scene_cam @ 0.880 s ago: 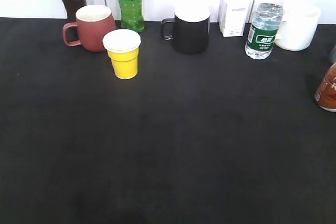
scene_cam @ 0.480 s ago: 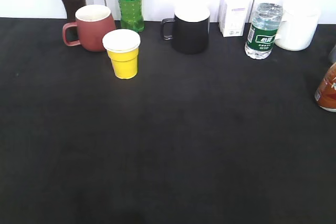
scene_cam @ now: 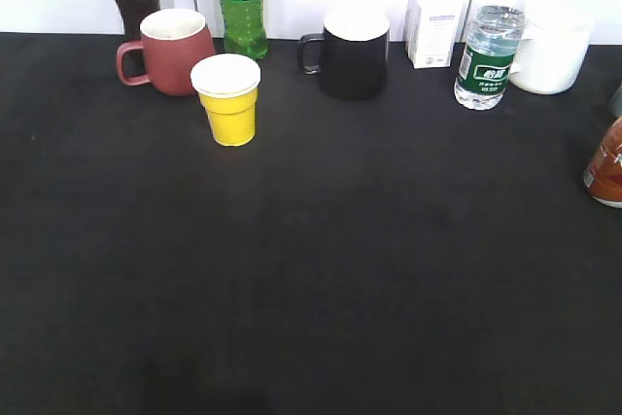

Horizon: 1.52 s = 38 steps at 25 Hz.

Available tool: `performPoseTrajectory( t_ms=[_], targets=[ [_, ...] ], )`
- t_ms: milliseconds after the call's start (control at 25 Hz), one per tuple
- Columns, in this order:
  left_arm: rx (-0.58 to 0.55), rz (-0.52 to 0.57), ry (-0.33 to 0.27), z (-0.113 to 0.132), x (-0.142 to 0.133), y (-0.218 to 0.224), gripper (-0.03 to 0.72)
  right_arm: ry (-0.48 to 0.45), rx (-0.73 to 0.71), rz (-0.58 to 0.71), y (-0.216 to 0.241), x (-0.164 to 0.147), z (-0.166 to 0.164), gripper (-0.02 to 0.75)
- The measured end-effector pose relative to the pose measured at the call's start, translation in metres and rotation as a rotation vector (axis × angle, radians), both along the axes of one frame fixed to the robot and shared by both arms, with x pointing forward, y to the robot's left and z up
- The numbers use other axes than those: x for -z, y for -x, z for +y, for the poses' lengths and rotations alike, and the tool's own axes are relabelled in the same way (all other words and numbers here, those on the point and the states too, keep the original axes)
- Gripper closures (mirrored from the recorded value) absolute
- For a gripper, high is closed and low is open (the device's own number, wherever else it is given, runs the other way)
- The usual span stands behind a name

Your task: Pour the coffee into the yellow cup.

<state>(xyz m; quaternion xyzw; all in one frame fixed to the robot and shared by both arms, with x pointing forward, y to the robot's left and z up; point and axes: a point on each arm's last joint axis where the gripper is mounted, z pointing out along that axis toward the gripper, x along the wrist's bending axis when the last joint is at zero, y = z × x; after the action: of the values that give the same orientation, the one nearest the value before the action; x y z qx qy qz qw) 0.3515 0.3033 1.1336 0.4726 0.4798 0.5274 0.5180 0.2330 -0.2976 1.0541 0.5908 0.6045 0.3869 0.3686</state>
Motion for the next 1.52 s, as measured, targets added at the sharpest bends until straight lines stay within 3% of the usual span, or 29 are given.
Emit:
performPoseTrajectory(
  t_ms=[40,120,240,360,440,520,600,720,1000,1200,1320,1520],
  targets=[
    [0.045,-0.02,-0.04,-0.006,0.001,-0.019,0.127,0.0,0.0,0.0,0.0,0.0,0.0,0.177],
    [0.172,0.009,-0.065,-0.027,0.017,-0.057,0.127,0.0,0.0,0.0,0.0,0.0,0.0,0.177],
    [0.336,0.038,-0.057,-0.062,0.073,-0.09,0.127,0.0,0.0,0.0,0.0,0.0,0.0,0.177],
    [0.42,0.102,-0.002,-0.079,0.133,-0.107,0.127,0.0,0.0,0.0,0.0,0.0,0.0,0.177],
    [0.524,0.083,-0.031,-0.091,0.154,-0.115,0.127,0.0,0.0,0.0,0.0,0.0,0.0,0.177],
    [0.606,0.145,0.022,-0.1,0.181,-0.12,0.125,0.0,0.0,0.0,0.0,0.0,0.0,0.177],
    [0.614,0.234,0.089,-0.104,0.204,-0.129,0.069,0.0,0.0,0.0,0.0,0.0,0.0,0.177],
    [0.616,0.289,0.116,-0.111,0.222,-0.149,0.02,0.0,0.0,0.0,0.0,0.0,0.0,0.177],
    [0.656,0.389,0.052,-0.137,0.257,-0.221,0.018,0.0,0.0,0.0,0.0,0.0,0.0,0.177],
    [0.75,0.329,0.064,-0.156,0.266,-0.258,0.019,0.0,0.0,0.0,0.0,0.0,0.0,0.177],
    [0.775,0.318,0.048,-0.16,0.268,-0.263,0.051,0.0,0.0,0.0,0.0,0.0,0.0,0.177],
    [0.809,0.324,0.025,-0.162,0.269,-0.261,0.193,0.0,0.0,0.0,0.0,0.0,0.0,0.177]
  ],
)
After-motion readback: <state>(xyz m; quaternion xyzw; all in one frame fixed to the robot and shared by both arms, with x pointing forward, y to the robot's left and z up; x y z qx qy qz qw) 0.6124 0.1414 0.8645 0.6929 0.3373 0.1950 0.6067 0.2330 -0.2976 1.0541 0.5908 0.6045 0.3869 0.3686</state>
